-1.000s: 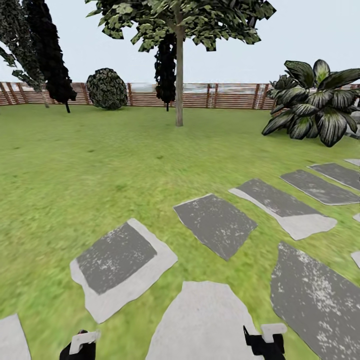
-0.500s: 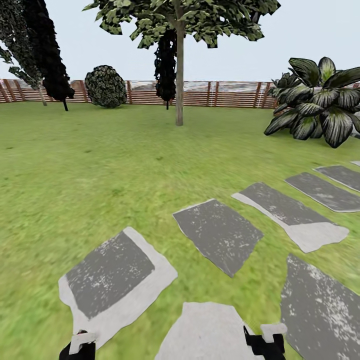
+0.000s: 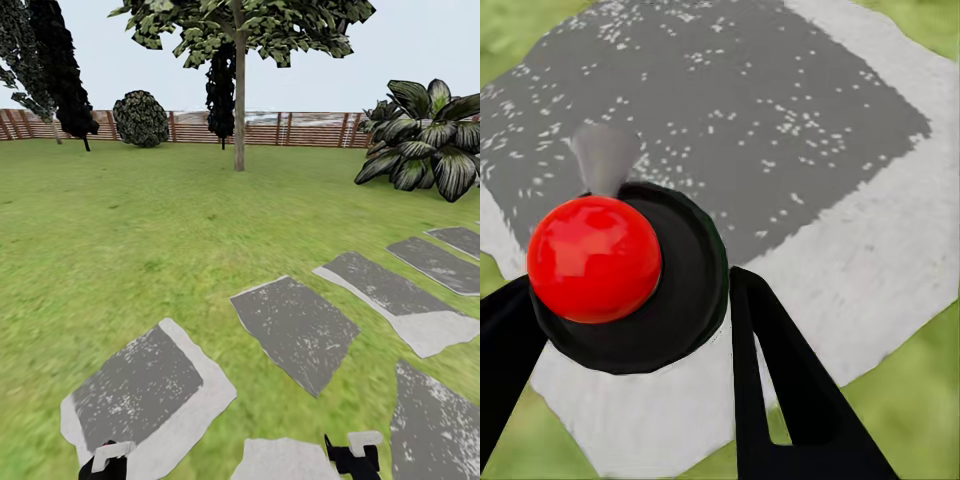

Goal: In the garden, pick up the pesticide atomizer on the floor and spray pesticide onto both trees until each tree trunk is fully covered.

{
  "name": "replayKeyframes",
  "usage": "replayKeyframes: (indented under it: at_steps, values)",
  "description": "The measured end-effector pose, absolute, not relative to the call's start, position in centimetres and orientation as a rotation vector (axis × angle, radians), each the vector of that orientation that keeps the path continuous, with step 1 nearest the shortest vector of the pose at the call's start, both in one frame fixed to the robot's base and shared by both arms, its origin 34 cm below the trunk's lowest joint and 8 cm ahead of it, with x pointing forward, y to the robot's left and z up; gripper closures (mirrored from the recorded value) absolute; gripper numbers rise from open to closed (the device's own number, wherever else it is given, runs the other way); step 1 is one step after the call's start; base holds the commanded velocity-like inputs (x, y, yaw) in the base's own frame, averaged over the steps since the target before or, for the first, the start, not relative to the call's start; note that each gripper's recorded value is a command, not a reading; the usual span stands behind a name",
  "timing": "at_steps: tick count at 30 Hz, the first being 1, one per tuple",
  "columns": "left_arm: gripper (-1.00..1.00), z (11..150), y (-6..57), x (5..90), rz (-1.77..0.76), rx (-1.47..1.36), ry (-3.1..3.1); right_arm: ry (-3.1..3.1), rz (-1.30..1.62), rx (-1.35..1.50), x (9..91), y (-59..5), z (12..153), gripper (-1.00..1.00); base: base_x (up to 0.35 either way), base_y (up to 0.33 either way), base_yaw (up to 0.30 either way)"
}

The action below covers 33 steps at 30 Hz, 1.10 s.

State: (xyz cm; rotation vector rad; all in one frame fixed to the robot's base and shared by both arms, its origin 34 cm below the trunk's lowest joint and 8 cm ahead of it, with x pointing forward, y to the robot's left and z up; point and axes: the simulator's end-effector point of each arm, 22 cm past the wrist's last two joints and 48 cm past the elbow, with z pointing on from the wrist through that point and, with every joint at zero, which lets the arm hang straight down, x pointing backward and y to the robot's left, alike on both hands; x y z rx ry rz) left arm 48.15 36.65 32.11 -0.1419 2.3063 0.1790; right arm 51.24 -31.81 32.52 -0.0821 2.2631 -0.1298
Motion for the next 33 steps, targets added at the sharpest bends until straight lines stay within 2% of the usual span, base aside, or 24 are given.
replayKeyframes:
  at_steps: [33]
  values:
    - [1.0,32.15,36.65,48.21,0.179,-0.142,2.305,2.263,-0.129,-0.083,51.25,-31.77,32.52,-1.0,0.339,0.0,0.0]
